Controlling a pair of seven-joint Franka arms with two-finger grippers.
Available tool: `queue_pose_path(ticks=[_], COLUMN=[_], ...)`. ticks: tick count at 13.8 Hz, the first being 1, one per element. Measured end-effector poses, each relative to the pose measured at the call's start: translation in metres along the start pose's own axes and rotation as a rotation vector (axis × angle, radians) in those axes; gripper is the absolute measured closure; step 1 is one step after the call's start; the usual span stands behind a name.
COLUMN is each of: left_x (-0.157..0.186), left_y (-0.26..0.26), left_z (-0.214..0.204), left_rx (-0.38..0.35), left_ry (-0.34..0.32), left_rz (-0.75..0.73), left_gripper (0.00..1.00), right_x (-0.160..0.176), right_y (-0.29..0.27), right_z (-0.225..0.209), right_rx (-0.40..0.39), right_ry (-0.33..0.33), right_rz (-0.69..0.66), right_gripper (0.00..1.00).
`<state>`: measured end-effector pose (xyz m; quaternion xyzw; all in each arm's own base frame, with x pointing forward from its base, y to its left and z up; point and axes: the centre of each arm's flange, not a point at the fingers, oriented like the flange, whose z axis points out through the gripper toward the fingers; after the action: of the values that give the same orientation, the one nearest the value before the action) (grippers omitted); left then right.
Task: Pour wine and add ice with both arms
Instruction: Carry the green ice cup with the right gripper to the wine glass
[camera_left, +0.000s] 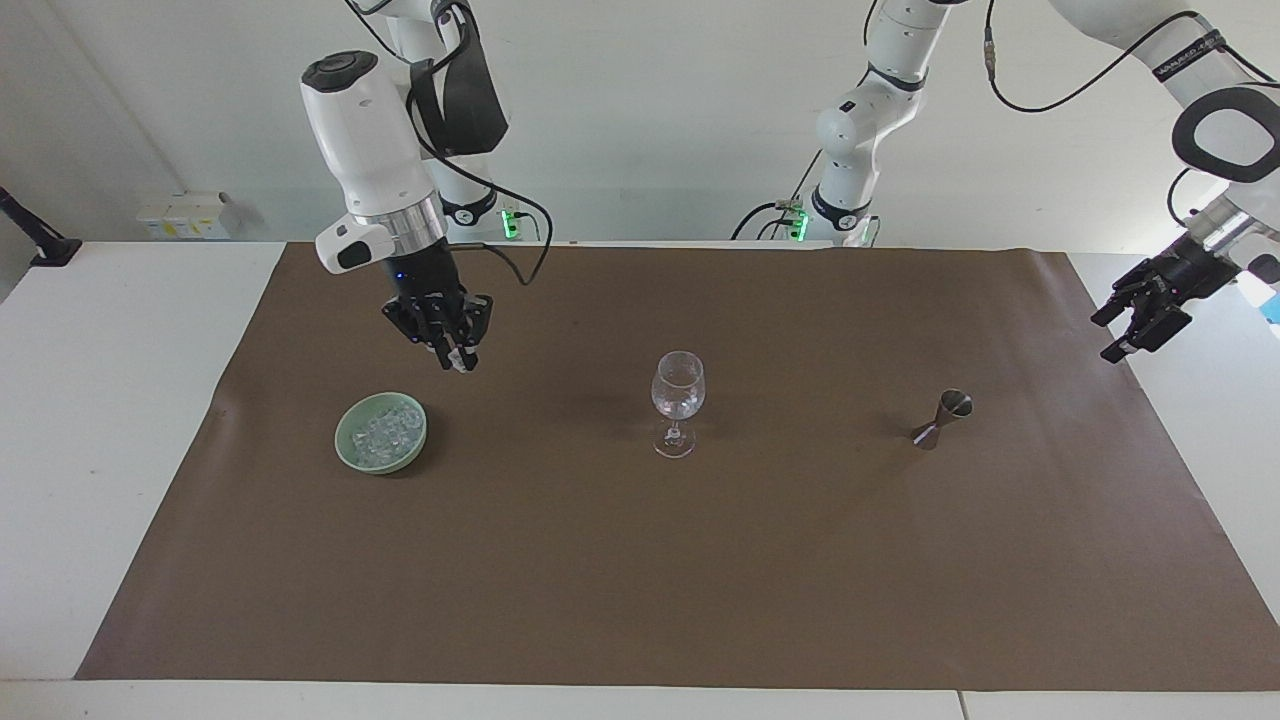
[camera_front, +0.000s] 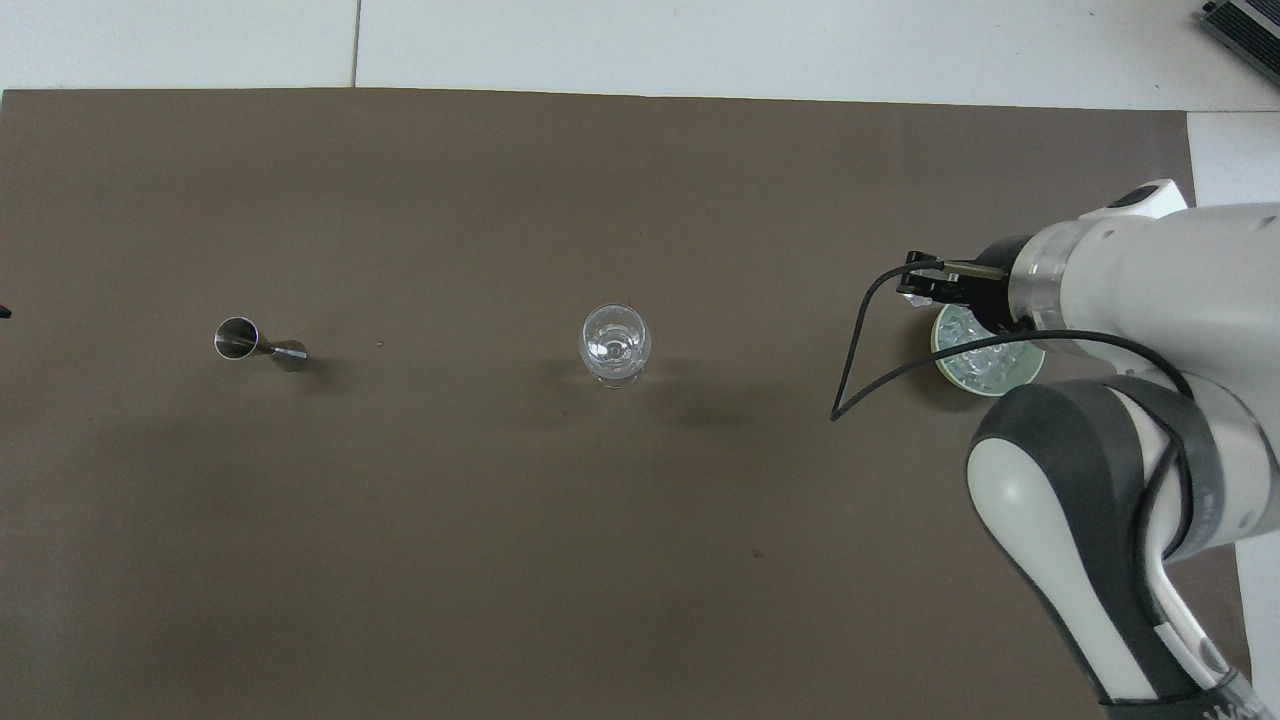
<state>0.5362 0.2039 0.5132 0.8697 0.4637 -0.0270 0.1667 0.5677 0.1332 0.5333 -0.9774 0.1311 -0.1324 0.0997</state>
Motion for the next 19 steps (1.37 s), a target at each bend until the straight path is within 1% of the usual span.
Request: queue_pose_path(ticks=[3, 5, 7, 10, 11, 13, 15, 17, 19], left_x=[-0.017, -0.035, -0.057, -0.081, -0.087, -0.099, -0.118, -0.138, -0.156], left_y=[0.009, 0.025, 0.044, 0.064, 0.069, 0.081, 0.099, 0.116, 0.129], left_z=[-0.035, -0.049, -0.053, -0.062, -0.065, -0.065, -0.071, -0.075, -0.07], left_rx=[0.055, 0.092, 0.118, 0.129, 0.135, 0.173, 0.186, 0.194, 0.206], left_ry=[0.032, 0.057, 0.073, 0.071, 0.069, 0.085, 0.104, 0.114, 0.105], left_rz=[0.13, 0.23, 0.312, 0.458, 0.512, 0.598, 0.66, 0.715, 0.762], left_gripper=[0.0, 0.0, 0.0, 0.0, 0.0, 0.0, 0.0, 0.0, 0.0], right_x=[-0.021, -0.034, -0.043, -0.054, -0.058, -0.065, -0.072, -0.077, -0.084], right_y=[-0.047, -0.072, -0.092, -0.119, -0.125, -0.139, -0.151, -0.156, -0.163], right_z=[0.006, 0.015, 0.024, 0.035, 0.037, 0.041, 0.046, 0.051, 0.056], right_rx=[0.052, 0.079, 0.126, 0.238, 0.257, 0.292, 0.317, 0.317, 0.318], right_ry=[0.016, 0.017, 0.022, -0.001, -0.004, 0.001, 0.008, 0.001, -0.008], right_rz=[0.096, 0.149, 0.209, 0.286, 0.3, 0.349, 0.37, 0.369, 0.357], right_gripper=[0.7, 0.7, 0.7, 0.7, 0.7, 0.7, 0.7, 0.7, 0.7])
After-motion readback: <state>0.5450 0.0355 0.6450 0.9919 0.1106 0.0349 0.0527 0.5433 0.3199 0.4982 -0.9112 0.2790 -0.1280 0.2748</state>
